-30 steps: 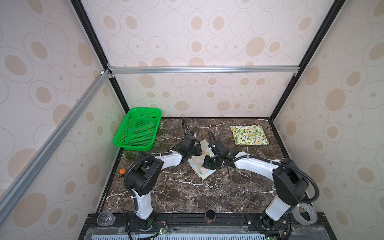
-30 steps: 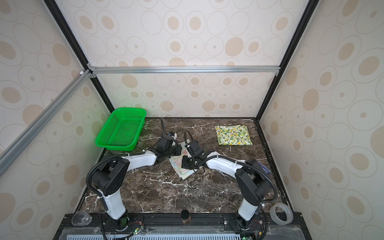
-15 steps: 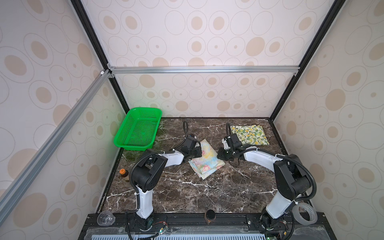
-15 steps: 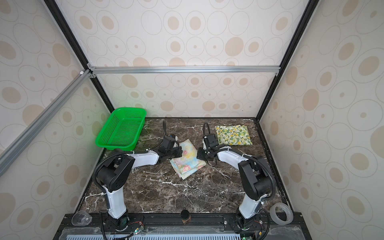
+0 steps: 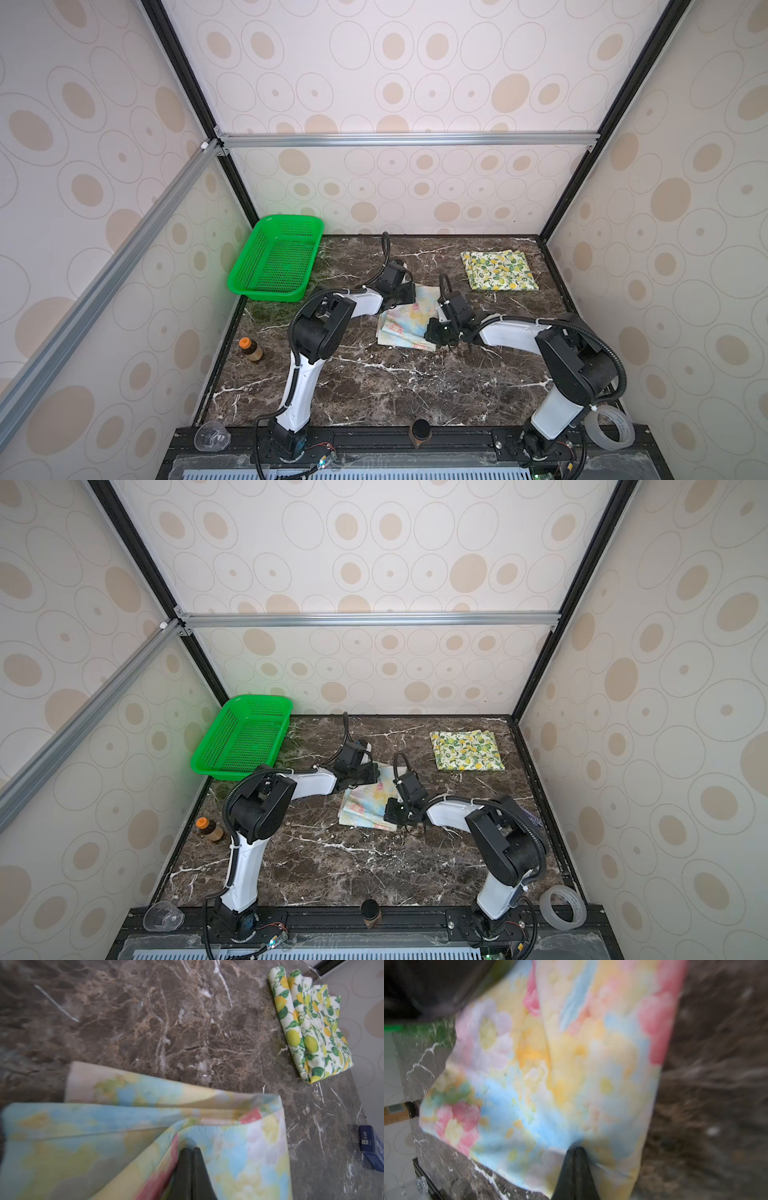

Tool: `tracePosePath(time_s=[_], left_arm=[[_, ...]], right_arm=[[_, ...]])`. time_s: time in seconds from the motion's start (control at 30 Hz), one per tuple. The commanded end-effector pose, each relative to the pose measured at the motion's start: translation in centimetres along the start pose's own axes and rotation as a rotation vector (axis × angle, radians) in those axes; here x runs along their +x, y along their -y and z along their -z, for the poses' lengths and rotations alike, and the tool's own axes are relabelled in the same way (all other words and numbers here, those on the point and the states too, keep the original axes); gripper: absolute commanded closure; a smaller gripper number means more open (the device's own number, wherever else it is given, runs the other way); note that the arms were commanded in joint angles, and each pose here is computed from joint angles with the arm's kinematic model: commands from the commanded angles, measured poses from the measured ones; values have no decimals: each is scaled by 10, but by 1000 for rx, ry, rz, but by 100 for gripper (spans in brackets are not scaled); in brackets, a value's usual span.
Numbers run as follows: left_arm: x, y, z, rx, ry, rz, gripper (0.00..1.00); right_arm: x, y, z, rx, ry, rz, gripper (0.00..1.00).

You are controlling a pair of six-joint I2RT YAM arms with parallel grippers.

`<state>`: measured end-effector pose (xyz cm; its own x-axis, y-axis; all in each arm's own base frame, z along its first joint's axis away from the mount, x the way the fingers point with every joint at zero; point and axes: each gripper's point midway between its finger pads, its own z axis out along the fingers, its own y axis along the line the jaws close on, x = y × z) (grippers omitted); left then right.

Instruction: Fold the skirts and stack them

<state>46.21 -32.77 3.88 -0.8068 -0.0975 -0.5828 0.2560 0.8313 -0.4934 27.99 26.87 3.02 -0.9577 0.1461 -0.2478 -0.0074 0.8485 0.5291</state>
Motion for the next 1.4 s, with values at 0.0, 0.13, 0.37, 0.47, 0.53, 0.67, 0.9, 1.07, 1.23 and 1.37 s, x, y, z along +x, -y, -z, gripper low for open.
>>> tracePosePath(time_s=[0.0, 0.13, 0.37, 0.47, 0.53, 0.67, 0.9, 1.07, 1.23, 1.37], left_arm=[[-42, 40, 28, 113, 98, -84, 100], [-67, 65, 76, 139, 147, -105, 100], [5, 50, 104, 110, 7, 27, 100], [50, 35, 109, 84, -41, 86, 100], [71, 26, 110, 69, -63, 119, 100], [94, 10, 106, 36, -91, 160, 100], [116, -17, 89, -61, -165, 160, 100], [114, -43, 83, -114, -167, 164, 100], [84, -65, 81, -207, -132, 80, 100], [57, -66, 78, -259, -100, -5, 100]], right_arm=[[-3, -17, 19, -42, 57, -62, 100], [-45, -27, 59, -55, 149, 11, 100], [-105, -6, 57, -65, 132, 63, 100], [-116, 3, 44, -47, 116, 70, 100], [-117, 8, 33, -37, 98, 73, 100], [-112, 21, 14, -23, 62, 43, 100], [-87, 59, -4, 61, 31, -19, 100], [-57, 84, 2, 108, 28, -85, 100], [-13, 86, 11, 111, 17, -139, 100], [13, 64, 17, 96, 28, -136, 100]])
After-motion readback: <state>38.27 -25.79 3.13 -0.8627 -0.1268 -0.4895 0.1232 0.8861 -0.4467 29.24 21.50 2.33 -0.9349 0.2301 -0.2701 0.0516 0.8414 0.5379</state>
